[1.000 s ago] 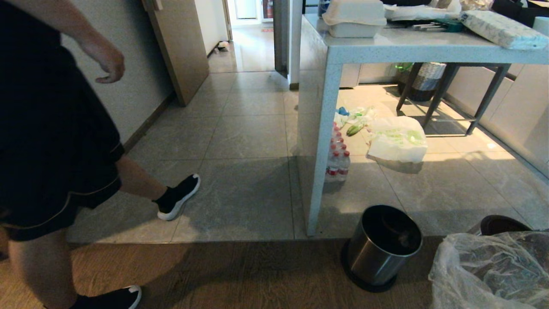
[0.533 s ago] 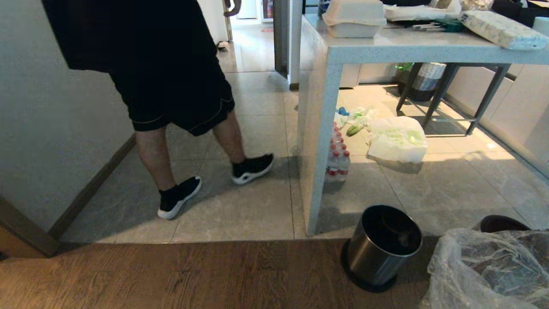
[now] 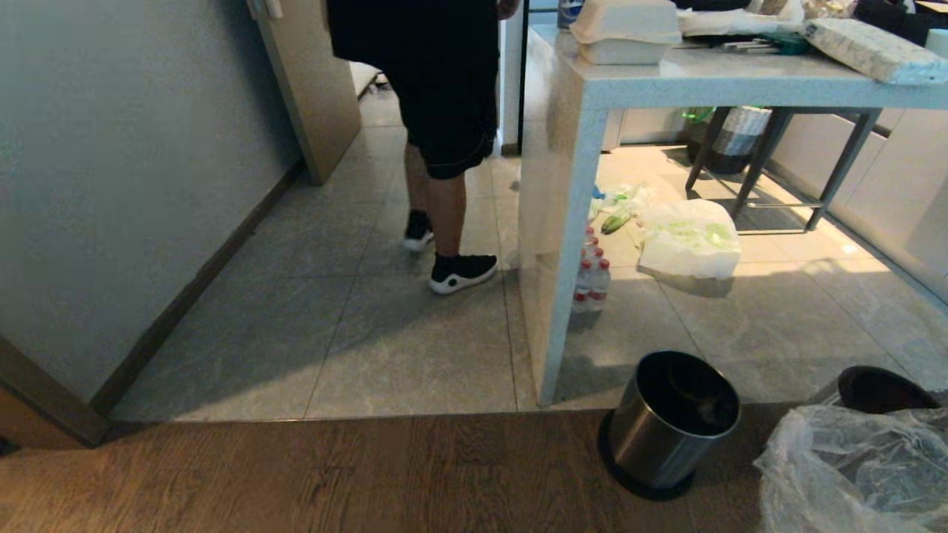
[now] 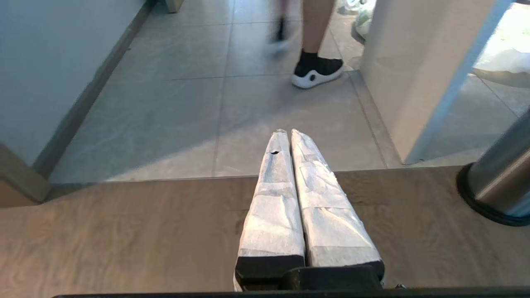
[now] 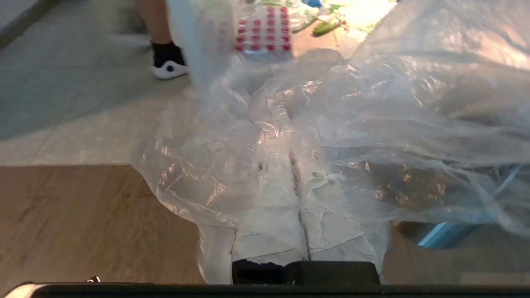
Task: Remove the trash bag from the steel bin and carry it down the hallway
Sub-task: Put the trash bag at the door
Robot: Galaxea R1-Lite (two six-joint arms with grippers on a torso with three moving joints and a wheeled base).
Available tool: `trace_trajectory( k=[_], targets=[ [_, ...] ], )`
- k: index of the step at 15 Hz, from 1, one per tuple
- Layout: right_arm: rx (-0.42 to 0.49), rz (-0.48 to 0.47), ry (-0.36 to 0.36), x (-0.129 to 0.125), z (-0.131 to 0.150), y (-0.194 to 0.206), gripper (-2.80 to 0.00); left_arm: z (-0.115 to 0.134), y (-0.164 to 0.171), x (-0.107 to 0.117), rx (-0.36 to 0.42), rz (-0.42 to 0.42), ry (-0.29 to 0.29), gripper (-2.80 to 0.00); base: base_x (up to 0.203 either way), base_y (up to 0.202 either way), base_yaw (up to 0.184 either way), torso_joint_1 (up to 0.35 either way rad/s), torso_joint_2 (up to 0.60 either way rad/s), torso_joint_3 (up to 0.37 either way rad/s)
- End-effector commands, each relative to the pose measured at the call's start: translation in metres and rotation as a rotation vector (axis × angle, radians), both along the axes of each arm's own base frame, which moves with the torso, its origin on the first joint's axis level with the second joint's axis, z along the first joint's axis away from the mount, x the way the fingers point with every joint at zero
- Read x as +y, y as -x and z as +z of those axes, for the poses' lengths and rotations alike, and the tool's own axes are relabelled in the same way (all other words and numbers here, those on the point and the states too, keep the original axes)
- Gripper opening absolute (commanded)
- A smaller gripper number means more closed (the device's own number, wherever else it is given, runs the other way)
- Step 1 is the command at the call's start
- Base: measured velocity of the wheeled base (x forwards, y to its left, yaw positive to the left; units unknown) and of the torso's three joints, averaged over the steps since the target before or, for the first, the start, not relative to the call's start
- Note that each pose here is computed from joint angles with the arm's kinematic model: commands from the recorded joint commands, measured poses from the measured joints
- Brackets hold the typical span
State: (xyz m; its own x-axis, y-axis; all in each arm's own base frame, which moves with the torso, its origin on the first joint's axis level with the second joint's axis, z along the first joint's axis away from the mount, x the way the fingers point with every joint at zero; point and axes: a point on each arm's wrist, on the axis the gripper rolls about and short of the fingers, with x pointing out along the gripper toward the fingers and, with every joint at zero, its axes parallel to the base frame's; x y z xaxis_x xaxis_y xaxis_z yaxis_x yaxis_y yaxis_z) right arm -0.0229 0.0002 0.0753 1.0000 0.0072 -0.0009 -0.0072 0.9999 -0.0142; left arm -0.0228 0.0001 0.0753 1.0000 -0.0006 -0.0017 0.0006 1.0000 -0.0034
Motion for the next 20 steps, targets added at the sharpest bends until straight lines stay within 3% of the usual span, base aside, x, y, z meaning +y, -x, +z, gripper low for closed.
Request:
trace_trajectory(
  k=[1, 20],
  targets=[
    [0.003, 0.0, 0.0, 0.0, -0.0004, -0.0002, -2.8, 0.0, 0.0, 0.0, 0.0, 0.001, 0.001, -2.8, 0.0, 0.196, 0.001, 0.003, 0.01, 0.005],
    [0.003, 0.0, 0.0, 0.0, -0.0004, -0.0003, -2.8, 0.0, 0.0, 0.0, 0.0, -0.001, -0.003, -2.8, 0.0, 0.193, 0.0, 0.002, 0.0, 0.002]
  ],
)
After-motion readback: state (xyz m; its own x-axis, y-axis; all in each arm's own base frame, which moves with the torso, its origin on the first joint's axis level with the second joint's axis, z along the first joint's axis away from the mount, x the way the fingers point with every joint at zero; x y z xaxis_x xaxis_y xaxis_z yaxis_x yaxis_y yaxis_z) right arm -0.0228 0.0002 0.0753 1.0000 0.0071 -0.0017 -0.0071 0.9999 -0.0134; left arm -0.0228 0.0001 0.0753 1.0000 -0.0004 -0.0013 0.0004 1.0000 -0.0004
